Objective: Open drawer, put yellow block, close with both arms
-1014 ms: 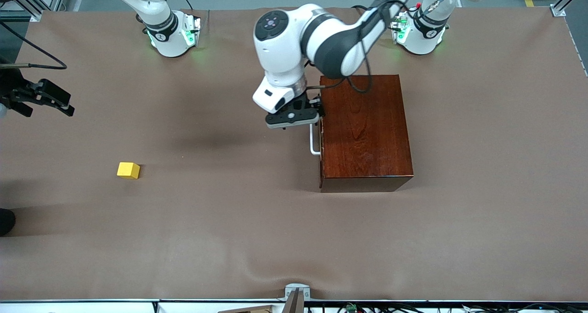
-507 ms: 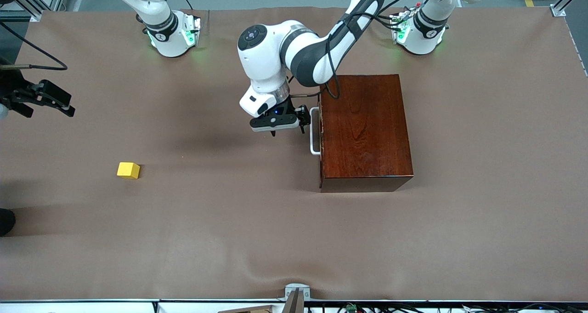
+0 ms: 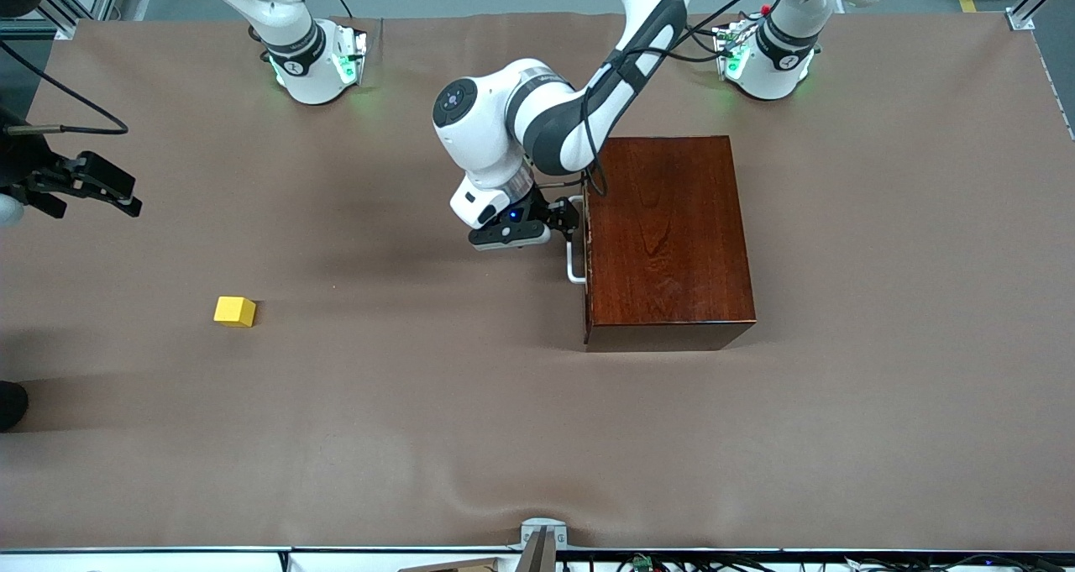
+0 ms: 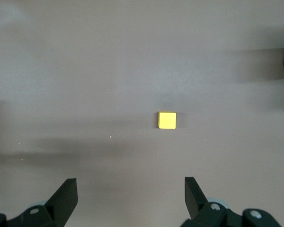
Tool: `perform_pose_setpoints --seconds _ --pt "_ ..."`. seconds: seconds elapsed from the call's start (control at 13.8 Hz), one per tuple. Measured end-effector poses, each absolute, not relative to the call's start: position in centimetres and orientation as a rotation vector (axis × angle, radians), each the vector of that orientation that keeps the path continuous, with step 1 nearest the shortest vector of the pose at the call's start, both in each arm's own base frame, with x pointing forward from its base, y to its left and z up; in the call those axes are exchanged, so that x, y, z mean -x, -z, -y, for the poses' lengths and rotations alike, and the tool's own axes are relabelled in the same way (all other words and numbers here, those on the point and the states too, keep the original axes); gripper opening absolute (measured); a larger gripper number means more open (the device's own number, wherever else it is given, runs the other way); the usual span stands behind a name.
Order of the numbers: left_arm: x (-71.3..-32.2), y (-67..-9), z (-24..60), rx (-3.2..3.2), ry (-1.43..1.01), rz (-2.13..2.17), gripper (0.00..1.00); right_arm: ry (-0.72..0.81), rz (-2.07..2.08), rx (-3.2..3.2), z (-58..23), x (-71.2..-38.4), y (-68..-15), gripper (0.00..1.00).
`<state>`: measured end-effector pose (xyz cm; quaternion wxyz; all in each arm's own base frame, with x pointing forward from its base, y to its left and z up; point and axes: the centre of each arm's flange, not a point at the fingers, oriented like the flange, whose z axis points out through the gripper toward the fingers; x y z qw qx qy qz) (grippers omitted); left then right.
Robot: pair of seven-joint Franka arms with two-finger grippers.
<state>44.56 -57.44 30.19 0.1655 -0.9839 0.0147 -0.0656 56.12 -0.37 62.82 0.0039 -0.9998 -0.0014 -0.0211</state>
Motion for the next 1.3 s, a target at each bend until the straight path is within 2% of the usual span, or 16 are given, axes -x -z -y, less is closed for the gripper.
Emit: perform_pose_setpoints --seconds 0.87,1.3 --pt "-43.5 -27.5 57.8 2.779 0.128 -0.017 1.0 0.061 0.038 3.134 0.6 -56.2 -62.6 1.0" --pt "-43.6 -28.0 59.0 2.876 0.16 0.05 1.0 0.045 0.087 3.135 2.7 -56.9 -61.5 1.0"
